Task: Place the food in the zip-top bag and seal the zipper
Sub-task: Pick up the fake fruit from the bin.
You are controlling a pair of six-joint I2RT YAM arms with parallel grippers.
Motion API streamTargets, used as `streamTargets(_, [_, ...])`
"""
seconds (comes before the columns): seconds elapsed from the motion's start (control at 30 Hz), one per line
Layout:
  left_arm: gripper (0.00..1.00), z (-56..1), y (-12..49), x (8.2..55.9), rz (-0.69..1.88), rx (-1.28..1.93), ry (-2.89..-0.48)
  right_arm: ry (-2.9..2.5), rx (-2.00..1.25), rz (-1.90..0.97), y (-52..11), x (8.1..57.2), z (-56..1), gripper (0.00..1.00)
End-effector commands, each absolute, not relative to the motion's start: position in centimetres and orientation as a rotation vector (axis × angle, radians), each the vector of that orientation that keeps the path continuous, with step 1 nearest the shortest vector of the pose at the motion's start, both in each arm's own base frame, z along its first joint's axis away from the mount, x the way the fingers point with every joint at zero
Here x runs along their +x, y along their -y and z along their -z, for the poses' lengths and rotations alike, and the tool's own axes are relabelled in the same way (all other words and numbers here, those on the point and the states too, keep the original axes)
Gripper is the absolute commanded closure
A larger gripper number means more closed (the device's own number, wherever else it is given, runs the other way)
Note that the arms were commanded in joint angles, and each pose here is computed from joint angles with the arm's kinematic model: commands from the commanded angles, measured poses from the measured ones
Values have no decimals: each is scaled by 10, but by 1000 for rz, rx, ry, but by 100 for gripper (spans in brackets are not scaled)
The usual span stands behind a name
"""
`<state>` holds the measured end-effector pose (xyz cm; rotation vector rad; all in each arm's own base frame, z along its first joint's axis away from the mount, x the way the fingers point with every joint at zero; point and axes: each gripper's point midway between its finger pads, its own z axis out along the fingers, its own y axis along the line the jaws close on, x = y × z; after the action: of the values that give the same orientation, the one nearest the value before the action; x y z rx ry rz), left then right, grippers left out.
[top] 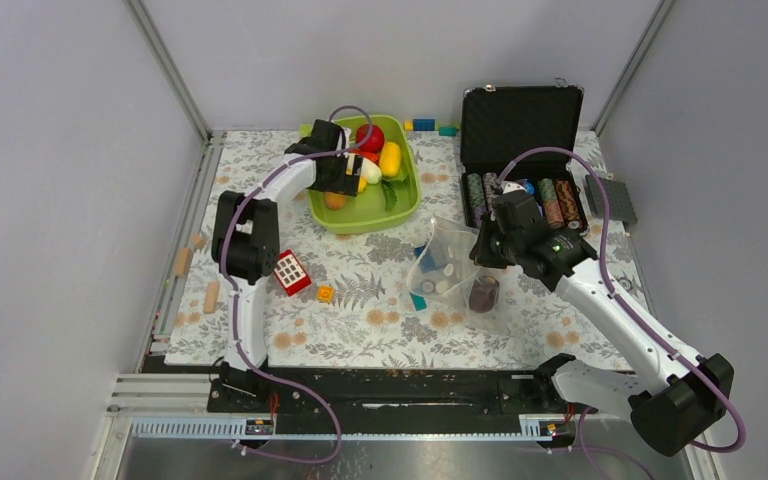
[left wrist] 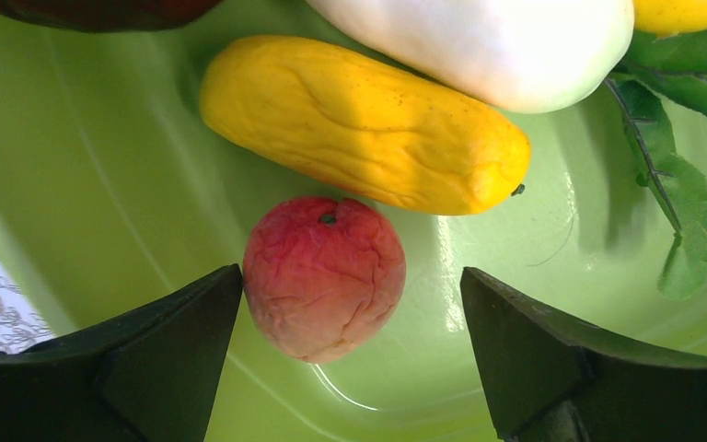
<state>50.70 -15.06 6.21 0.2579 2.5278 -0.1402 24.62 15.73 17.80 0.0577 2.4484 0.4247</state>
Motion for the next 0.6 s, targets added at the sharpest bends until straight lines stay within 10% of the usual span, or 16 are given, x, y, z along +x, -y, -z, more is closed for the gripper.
streamTargets(0.0, [17,-54,153,501,184,235,-2587,-2432,54,-415,-154,248,-178,100])
streamTargets(0.57, [78,-123,177,492,392,165,-2453,-2421,61,-402,-151,248,-180,100])
